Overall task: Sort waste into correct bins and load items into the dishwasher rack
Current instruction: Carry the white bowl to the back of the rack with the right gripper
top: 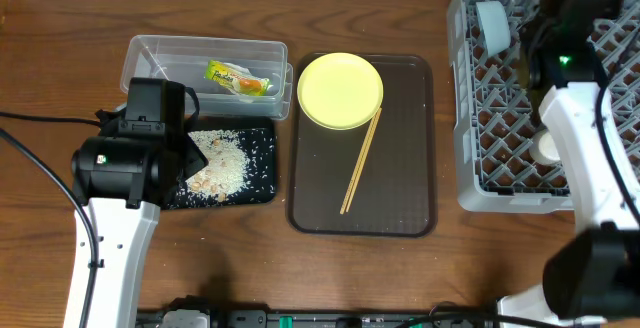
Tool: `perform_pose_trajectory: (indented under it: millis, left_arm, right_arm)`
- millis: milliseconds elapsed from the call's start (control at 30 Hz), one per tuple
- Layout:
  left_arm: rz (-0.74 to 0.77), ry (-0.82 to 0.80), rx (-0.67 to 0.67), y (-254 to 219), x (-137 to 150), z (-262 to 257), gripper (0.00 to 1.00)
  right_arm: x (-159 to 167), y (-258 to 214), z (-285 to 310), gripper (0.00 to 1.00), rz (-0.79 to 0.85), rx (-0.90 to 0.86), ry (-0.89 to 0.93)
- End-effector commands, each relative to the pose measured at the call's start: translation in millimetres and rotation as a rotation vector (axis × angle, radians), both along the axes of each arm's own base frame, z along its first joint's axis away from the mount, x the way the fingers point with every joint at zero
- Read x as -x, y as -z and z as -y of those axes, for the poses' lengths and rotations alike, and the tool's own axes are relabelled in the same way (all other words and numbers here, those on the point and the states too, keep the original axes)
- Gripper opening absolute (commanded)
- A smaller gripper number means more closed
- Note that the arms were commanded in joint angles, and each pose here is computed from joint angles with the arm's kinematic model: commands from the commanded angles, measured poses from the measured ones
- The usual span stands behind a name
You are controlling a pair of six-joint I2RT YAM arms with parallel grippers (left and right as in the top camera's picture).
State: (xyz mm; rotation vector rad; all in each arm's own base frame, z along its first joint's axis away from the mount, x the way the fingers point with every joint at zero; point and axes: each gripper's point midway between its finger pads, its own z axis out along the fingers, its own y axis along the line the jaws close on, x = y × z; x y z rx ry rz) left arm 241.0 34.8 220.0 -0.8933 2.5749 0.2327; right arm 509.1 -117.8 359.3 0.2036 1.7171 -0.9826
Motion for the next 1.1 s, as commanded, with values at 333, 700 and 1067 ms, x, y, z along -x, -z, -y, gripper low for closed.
perform_pose_trajectory:
  millis: [333, 700, 1067]
  left_arm:
    - [0.004, -0.007, -0.019, -2.3, -0.1, -3.9, 0.7]
    - [0.004, -0.008, -0.018, -2.3, -0.2, -3.9, 0.7]
    - [0.004, -0.008, -0.018, -2.3, -0.2, -3.9, 0.7]
  right_arm:
    - [-28.5, 108.7, 67.8, 0.01, -0.209, 0.152, 0.266]
    - [-40.3, 173.3, 75.7, 0.01, -0.331, 0.178, 0.275]
    - [-41.7, 162.6, 74.3, 0.01, -0.213, 0.164, 0.312]
